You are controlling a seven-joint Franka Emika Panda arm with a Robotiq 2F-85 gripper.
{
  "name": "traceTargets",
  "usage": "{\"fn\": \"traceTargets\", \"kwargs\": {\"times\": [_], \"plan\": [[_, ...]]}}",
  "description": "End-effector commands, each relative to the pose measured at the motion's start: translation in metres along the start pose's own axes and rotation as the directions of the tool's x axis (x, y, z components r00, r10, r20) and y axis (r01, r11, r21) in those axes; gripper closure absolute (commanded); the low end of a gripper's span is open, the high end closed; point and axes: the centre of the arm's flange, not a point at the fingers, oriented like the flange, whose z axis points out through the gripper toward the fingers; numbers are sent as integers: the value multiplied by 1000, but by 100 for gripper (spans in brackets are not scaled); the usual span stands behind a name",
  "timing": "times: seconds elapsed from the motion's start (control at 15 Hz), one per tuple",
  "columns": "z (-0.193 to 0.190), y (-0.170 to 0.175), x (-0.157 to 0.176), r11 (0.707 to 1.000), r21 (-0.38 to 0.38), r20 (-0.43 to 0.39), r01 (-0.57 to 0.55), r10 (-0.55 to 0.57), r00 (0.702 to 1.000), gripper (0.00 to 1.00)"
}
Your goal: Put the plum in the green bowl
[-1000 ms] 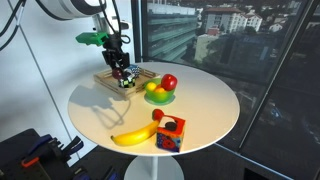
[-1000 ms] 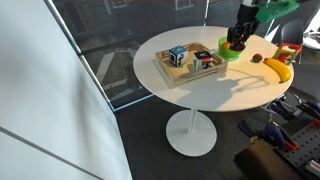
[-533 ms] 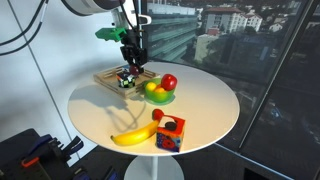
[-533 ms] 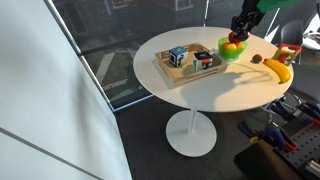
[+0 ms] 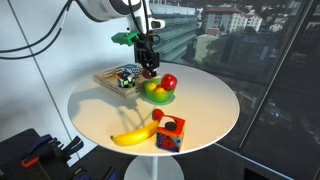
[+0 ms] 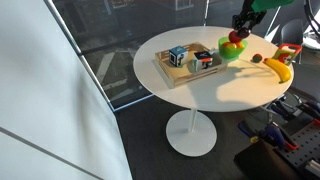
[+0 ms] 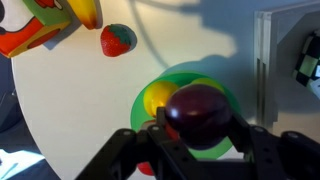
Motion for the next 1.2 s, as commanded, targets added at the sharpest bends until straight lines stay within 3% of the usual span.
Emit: {"fn": "traceTargets", "kwargs": {"times": [0.0, 0.6, 1.13], "plan": [[8, 10, 18, 997, -36, -10, -70, 69, 998, 65], [30, 28, 22, 988, -66, -10, -138, 137, 990, 65], [45, 15, 30, 987, -74, 12, -146, 147, 989, 65]]}}
